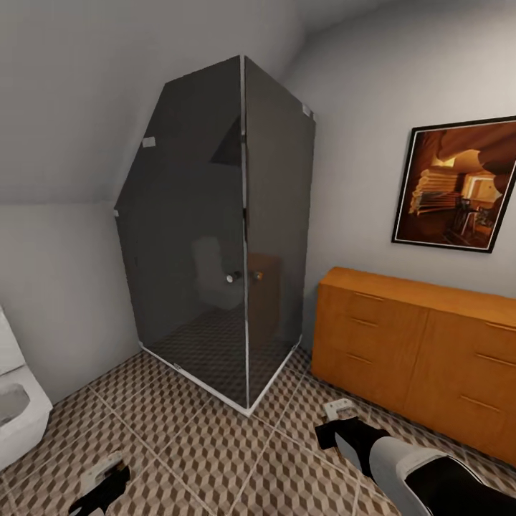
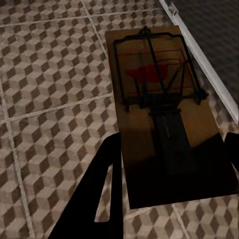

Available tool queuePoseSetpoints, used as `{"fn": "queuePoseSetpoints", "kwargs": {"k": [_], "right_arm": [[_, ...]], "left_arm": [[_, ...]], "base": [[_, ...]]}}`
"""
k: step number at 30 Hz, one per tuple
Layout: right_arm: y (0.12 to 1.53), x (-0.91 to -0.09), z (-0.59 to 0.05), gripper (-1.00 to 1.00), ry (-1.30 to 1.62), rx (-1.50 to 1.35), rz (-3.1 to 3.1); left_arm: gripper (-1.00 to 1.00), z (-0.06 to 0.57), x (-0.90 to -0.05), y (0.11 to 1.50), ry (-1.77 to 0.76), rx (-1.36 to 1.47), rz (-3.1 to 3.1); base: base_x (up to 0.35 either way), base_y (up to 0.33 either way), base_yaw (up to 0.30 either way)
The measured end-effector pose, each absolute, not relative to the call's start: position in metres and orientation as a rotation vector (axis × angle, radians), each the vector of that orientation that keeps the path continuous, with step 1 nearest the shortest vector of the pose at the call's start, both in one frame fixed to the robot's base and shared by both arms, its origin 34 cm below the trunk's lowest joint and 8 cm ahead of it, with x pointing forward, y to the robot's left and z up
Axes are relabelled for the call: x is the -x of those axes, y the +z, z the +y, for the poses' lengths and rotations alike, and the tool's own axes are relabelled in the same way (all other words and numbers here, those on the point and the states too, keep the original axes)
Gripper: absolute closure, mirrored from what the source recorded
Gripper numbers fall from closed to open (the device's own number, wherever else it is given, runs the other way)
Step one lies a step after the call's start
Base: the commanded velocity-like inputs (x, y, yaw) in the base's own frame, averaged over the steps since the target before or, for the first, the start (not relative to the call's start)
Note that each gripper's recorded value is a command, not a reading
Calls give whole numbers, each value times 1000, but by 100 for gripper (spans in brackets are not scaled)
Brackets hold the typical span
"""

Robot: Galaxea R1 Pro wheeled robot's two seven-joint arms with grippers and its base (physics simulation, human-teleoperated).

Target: Take the four mousetraps from the cabinet in the bathroom and place them on the bathroom floor. Make sure all four end up on the same floor surface, and ensure that at least two of them are either under or directly next to the same bathroom sink.

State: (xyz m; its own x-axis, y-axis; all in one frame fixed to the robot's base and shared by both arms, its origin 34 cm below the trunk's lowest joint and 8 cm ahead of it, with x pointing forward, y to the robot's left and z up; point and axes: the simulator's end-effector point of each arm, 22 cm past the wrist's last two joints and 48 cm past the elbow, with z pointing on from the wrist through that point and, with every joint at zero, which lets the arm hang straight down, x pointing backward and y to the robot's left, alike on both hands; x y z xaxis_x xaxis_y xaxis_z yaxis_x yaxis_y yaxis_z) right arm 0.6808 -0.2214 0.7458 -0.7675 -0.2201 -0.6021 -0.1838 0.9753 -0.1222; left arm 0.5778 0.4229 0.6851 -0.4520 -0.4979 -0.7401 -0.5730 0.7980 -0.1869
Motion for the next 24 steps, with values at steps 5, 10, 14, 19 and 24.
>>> {"fn": "queuePoseSetpoints", "kwargs": {"k": [5, 10, 14, 19, 24], "right_arm": [[746, -681, -221, 100, -73, 282, 2465], [746, -681, -221, 100, -73, 281, 2465], [746, -681, -221, 100, -73, 281, 2466], [746, -681, -222, 100, -74, 280, 2466], [746, -681, -222, 100, -74, 280, 2466]], "left_arm": [[100, 443, -574, 688, 143, 794, 2127], [100, 463, -568, 691, 185, 804, 2121], [100, 482, -551, 687, 298, 847, 2126], [100, 495, -533, 685, 428, 893, 2129], [100, 496, -531, 685, 454, 880, 2138]], "base": [[0, 0, 294], [0, 0, 294], [0, 0, 294], [0, 0, 294], [0, 0, 294]]}}
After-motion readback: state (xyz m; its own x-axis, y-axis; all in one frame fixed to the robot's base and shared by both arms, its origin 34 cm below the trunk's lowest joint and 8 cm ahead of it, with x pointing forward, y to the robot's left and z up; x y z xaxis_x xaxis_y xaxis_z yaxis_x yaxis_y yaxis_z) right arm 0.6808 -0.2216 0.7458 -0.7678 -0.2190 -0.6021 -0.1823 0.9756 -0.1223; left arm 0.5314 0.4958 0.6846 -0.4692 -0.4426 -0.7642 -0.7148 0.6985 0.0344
